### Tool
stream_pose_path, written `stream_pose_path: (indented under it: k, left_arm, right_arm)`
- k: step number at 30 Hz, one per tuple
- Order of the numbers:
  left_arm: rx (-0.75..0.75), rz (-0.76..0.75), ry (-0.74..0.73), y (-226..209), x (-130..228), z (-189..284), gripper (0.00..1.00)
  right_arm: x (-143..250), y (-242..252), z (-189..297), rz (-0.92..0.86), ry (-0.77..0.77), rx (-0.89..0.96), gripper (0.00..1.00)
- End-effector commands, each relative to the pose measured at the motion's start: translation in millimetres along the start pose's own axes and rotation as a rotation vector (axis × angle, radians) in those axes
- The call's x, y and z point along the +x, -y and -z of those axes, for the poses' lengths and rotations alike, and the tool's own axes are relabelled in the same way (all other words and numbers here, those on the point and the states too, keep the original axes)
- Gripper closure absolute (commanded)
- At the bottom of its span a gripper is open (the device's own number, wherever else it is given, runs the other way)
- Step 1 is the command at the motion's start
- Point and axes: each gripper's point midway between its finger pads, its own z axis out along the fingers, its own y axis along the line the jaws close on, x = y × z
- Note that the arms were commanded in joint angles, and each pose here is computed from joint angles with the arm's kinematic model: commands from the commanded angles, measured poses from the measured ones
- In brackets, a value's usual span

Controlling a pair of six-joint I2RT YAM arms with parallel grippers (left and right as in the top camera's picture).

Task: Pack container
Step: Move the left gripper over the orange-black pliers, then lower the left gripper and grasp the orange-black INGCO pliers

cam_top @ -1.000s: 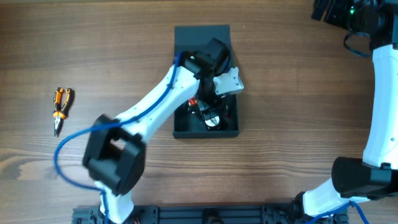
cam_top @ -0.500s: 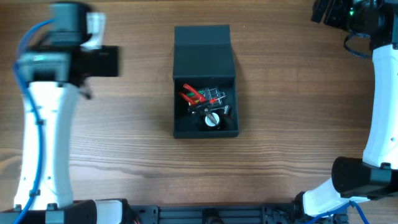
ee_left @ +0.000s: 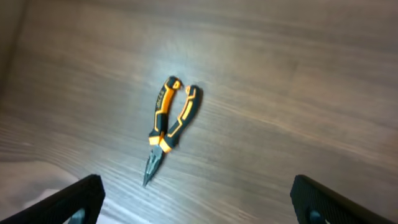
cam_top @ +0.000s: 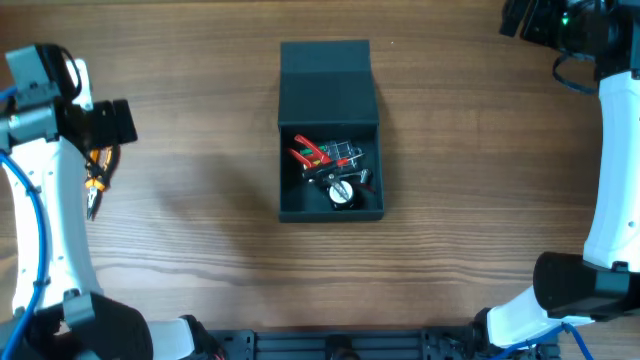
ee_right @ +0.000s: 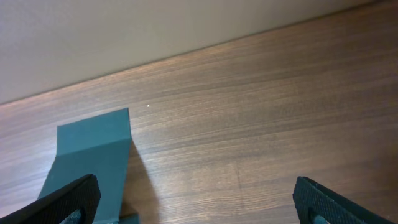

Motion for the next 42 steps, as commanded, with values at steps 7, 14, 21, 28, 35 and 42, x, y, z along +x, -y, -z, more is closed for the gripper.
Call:
stream_pose_path:
  k: [7,14,21,28,35,42]
  left_arm:
    - [0.005,-0.004,-0.094,-17,49,-52,0.00]
    - [0.084,-0.053,-0.180,-20,67,-89,0.00]
    - [0.136,-0.055,-0.197,-22,72,-127,0.00]
    - [0.120,-0.080,-0.151,-26,62,-151,0.00]
    - [0.106,-0.070,-0.122,-32,56,-165,0.00]
    - [0.219,-0.021,-0.108,-24,60,-174,0.00]
  right_arm:
    - [7,0,-6,0.013,-0.034,-0.002,0.00]
    - [11,2,-6,0.012,-0.050,0.004,0.00]
    - [15,2,-6,0.010,-0.067,0.007,0.00]
    - [18,3,-6,0.009,-0.079,0.009,0.00]
    - [23,4,-5,0.008,-0.099,0.012,0.00]
    - [25,4,-5,0.008,-0.106,0.013,0.00]
